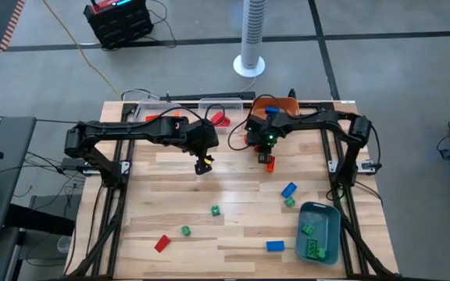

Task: Sort blocks
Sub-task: Put the red block into the right transparent bin

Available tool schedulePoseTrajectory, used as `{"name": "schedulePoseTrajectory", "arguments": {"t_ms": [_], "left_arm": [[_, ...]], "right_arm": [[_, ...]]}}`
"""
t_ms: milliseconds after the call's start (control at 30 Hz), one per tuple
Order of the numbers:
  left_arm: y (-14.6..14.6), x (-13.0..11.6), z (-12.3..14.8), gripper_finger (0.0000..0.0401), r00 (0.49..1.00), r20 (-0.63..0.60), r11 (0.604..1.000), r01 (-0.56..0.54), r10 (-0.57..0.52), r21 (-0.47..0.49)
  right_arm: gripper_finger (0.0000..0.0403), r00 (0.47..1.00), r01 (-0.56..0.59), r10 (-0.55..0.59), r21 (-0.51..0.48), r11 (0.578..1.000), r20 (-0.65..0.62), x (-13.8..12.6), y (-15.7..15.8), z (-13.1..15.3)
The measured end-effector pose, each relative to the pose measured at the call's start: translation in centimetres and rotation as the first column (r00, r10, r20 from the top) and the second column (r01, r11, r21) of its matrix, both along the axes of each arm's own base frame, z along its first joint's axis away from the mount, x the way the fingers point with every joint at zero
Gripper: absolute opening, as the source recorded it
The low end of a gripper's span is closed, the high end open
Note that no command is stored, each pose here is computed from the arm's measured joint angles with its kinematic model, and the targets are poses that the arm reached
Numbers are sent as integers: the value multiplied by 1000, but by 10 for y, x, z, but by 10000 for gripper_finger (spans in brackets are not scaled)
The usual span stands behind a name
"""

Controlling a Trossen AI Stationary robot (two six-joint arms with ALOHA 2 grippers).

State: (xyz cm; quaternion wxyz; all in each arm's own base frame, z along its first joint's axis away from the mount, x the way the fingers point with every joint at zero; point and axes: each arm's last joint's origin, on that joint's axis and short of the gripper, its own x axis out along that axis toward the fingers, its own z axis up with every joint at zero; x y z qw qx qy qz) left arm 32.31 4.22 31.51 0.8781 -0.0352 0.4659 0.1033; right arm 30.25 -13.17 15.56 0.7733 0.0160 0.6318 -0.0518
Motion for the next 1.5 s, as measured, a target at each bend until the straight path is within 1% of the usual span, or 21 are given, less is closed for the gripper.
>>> {"name": "schedulePoseTrajectory", "arguments": {"t_ms": [67,133,200,233,300,367,400,467,567,667,733,867,933,1000,1067,1133,1233,1333,1433,1500], "left_arm": [[0,-3,2,261,999,-3,999,42,-42,-2],[2,-3,5,261,997,16,997,74,-74,11],[6,-4,7,261,994,40,995,98,-99,29],[8,-3,7,261,992,62,993,108,-110,38],[13,1,6,261,985,114,991,126,-130,43],[15,4,6,261,978,151,990,137,-141,41],[17,6,8,261,971,186,989,143,-149,43],[19,10,15,261,953,262,988,145,-154,54],[25,11,25,261,930,346,992,109,-123,60],[32,14,37,261,890,446,995,82,-96,50],[34,14,42,261,868,487,994,107,-99,12],[38,16,48,261,828,550,991,136,-110,-6],[41,17,51,261,809,576,991,131,-111,8],[42,18,55,261,786,608,991,134,-115,14],[43,19,59,261,757,643,989,146,-121,14],[43,20,62,261,733,669,989,149,-127,25],[43,21,65,261,712,690,989,147,-126,28],[42,18,69,256,701,704,990,142,-116,21],[42,17,72,228,694,713,993,118,-104,30],[43,16,72,195,696,713,995,96,-87,27]], "right_arm": [[81,999,33,-33,3,999,43,-4,2,17],[81,989,63,-66,29,998,134,-9,4,38],[82,959,99,-116,76,992,258,-12,6,61],[83,932,113,-142,105,988,332,-12,8,74],[83,852,100,-167,159,982,497,-13,13,102],[83,772,62,-144,152,986,619,-14,23,128],[83,744,43,-124,139,989,656,-16,30,137],[83,699,33,-111,123,992,706,-19,42,152],[83,637,59,-117,104,993,762,-23,57,169],[83,569,107,-121,73,992,813,-27,69,183],[83,493,132,-130,74,989,860,-26,73,193],[83,300,127,-97,61,990,949,-22,76,214],[83,225,124,-89,62,990,970,-18,76,220],[83,178,120,-95,74,990,979,-12,75,220],[83,145,109,-91,75,991,985,-5,76,219],[82,140,102,-89,75,992,986,1,77,215],[82,144,91,-98,85,992,985,7,79,211],[82,138,95,-97,84,992,986,8,82,211],[82,132,96,-95,82,992,987,7,83,212],[82,134,99,-95,82,992,986,7,82,212]]}}
